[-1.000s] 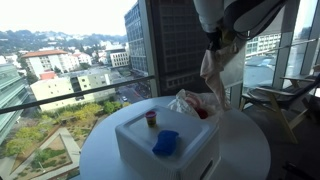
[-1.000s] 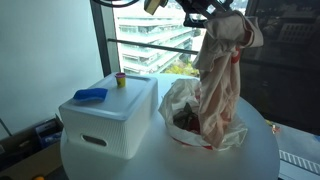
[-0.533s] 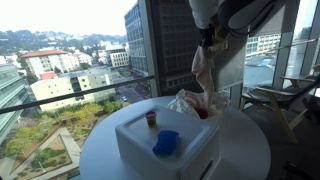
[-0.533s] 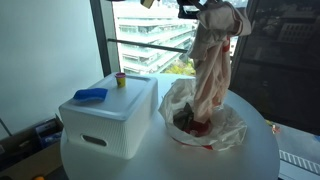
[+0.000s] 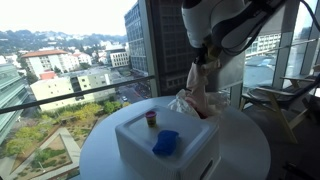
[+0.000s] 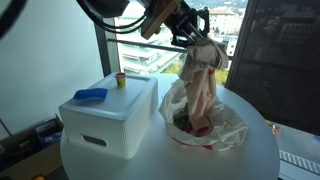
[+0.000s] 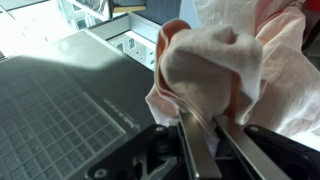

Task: Put all the objects on the basket into the carrier bag

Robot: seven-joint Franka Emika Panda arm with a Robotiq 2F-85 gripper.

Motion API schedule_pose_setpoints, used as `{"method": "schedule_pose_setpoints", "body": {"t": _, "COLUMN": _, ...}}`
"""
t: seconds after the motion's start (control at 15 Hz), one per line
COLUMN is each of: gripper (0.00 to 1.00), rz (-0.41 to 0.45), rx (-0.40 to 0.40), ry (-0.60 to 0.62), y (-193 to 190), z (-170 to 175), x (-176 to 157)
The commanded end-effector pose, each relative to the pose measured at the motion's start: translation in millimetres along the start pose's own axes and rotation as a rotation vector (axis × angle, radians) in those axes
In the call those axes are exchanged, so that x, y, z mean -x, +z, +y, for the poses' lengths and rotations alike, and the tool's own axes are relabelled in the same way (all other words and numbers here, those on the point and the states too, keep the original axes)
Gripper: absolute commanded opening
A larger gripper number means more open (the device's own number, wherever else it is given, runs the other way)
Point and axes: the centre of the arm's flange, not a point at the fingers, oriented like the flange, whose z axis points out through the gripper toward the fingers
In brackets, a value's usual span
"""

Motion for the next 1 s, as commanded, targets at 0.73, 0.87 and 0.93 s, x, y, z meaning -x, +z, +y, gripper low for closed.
{"method": "schedule_pose_setpoints", "body": {"t": 0.73, "gripper": 0.1, "rz": -0.168, "rx": -0.205, "ry": 0.019, "y": 82.1, "z": -60.4, "x": 27.6}}
{"method": "schedule_pose_setpoints", "body": {"t": 0.87, "gripper": 0.1, "rz": -0.162, "rx": -0.235, "ry": 0.013, "y": 93.8, "z": -77.3, "x": 25.9}}
{"method": "schedule_pose_setpoints", "body": {"t": 0.93, "gripper": 0.1, "rz": -0.162, "rx": -0.253, "ry": 0.008, "y": 99.5, "z": -83.8, "x": 25.0}}
